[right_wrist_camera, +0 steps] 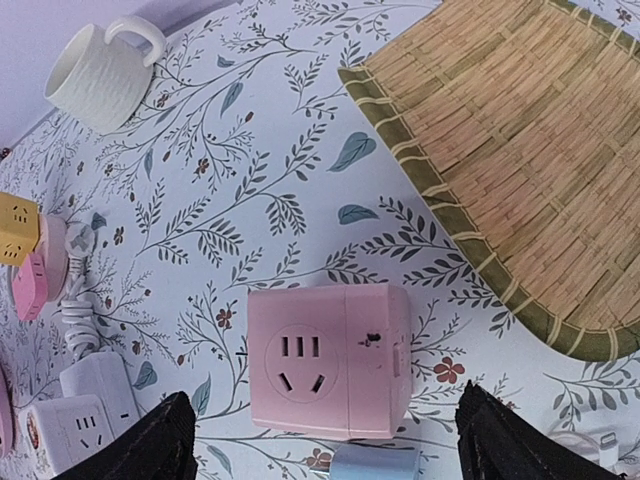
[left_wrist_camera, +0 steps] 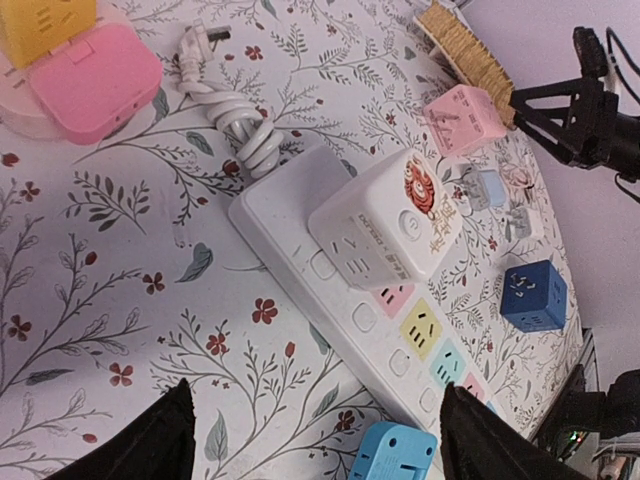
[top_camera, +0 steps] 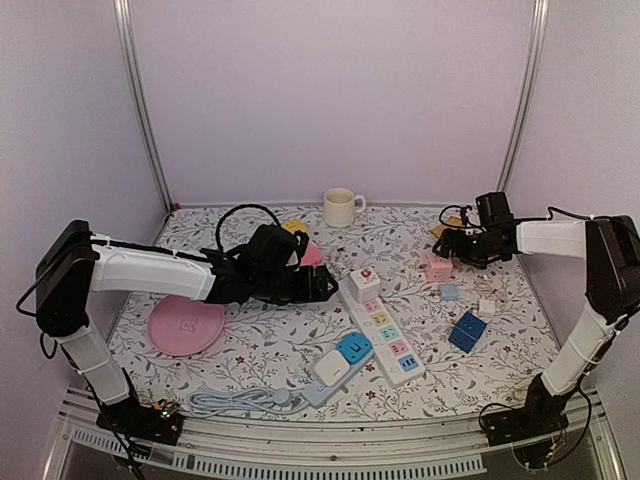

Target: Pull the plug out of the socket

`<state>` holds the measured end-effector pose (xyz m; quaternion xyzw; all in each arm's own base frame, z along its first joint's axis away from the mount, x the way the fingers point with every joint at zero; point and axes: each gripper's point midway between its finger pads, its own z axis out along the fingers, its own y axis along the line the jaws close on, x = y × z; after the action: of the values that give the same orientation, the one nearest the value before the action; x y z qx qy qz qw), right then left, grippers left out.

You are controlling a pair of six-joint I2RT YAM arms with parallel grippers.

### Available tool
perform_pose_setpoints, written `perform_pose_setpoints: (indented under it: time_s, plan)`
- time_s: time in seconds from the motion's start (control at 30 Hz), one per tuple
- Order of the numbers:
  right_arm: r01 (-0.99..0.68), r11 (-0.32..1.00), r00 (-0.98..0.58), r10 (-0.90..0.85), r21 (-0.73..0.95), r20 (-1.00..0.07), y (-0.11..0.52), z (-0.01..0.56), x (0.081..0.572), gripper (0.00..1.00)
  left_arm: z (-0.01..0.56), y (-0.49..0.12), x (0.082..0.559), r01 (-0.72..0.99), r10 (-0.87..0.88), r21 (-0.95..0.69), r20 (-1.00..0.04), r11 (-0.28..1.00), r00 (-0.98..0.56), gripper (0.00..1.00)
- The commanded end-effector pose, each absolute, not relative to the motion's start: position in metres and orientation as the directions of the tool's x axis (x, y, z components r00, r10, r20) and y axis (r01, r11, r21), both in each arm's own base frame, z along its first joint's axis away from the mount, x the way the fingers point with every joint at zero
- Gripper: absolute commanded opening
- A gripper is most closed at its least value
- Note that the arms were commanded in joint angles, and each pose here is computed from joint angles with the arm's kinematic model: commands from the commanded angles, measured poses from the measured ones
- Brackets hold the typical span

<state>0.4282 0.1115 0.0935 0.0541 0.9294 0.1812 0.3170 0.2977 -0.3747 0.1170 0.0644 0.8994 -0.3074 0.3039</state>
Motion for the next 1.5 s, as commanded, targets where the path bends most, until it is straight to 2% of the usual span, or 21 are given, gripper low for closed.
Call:
perform_pose_setpoints:
  time_s: [0.0, 0.27, 0.57, 1.0, 1.17, 1.47]
  plan:
    - [-0.01, 0.947, -0.797, 0.185, 0.32, -0.574, 0.103, 0.096, 0.419, 0.91, 0.128, -0.379, 0.299, 0.315, -0.087, -0.524, -0.606, 0.791, -0.791, 0.84]
    - [-0.108, 0.956, -0.784, 0.088, 0.274, -0.615, 0.142, 0.113, 0.398, 0.91, 0.126, -0.377, 0.297, 0.303, -0.104, -0.537, -0.6, 0.787, -0.793, 0.84]
    - [-0.264, 0.939, -0.769, -0.065, 0.222, -0.636, 0.227, 0.123, 0.364, 0.92, 0.115, -0.366, 0.298, 0.249, -0.157, -0.575, -0.563, 0.779, -0.811, 0.84]
    - [-0.397, 0.915, -0.737, -0.272, 0.07, -0.619, 0.312, 0.107, 0.349, 0.9, 0.104, -0.36, 0.316, 0.217, -0.195, -0.629, -0.519, 0.747, -0.832, 0.84]
    - [-0.418, 0.908, -0.734, -0.323, 0.022, -0.598, 0.323, 0.095, 0.35, 0.87, 0.101, -0.361, 0.325, 0.214, -0.204, -0.646, -0.509, 0.733, -0.836, 0.81]
    - [-0.424, 0.906, -0.746, -0.356, -0.01, -0.563, 0.331, 0.076, 0.355, 0.72, 0.089, -0.375, 0.342, 0.224, -0.182, -0.635, -0.508, 0.739, -0.842, 0.82]
